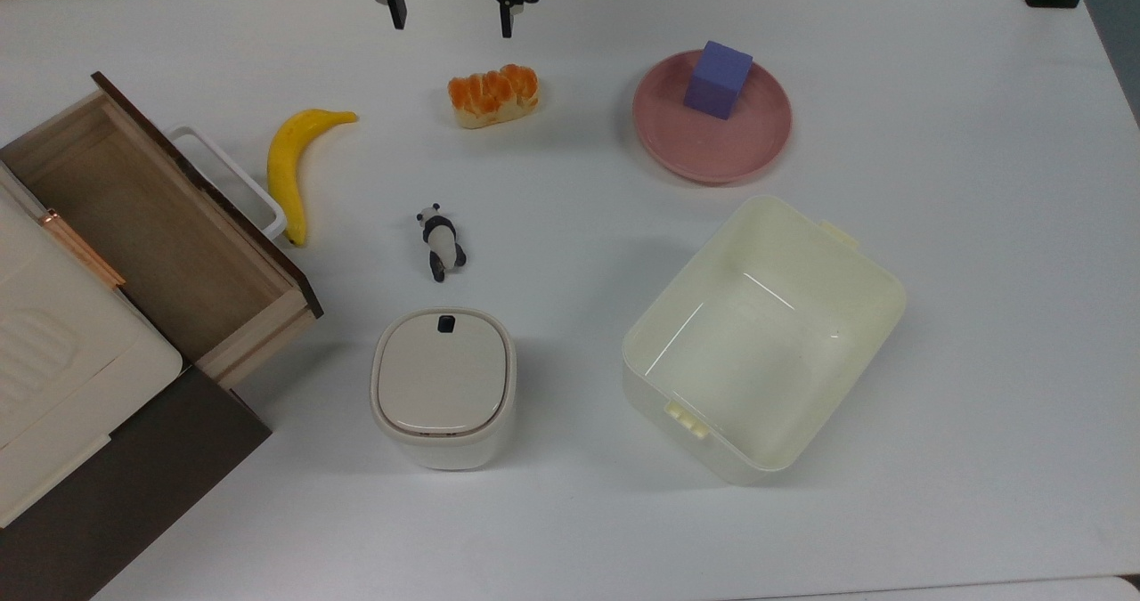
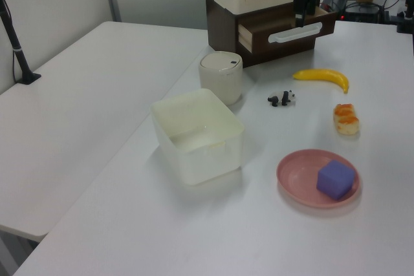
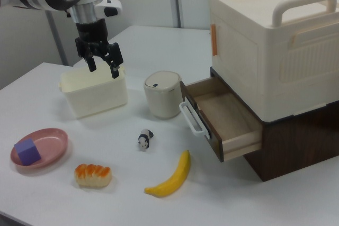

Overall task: Slide open the drawer
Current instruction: 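Open the gripper, release the handle and lift away from the drawer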

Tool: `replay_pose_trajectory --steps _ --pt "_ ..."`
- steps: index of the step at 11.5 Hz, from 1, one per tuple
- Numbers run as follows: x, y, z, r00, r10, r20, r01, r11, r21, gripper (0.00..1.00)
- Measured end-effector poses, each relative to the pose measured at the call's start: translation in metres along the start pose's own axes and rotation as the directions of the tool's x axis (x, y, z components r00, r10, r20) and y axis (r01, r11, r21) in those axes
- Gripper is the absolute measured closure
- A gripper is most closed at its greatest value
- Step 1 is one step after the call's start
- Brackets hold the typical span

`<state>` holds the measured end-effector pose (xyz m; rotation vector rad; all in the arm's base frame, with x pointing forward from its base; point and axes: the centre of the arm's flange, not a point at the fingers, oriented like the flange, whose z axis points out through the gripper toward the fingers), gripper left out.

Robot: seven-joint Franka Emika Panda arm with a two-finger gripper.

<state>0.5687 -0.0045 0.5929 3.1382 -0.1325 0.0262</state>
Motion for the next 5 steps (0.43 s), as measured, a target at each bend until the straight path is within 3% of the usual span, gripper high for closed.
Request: replay_pose_trajectory --steps 5 --pt "0.0008 0.0008 0.0018 1.000 -0.003 0.003 0.003 1.000 -0.014 0.00"
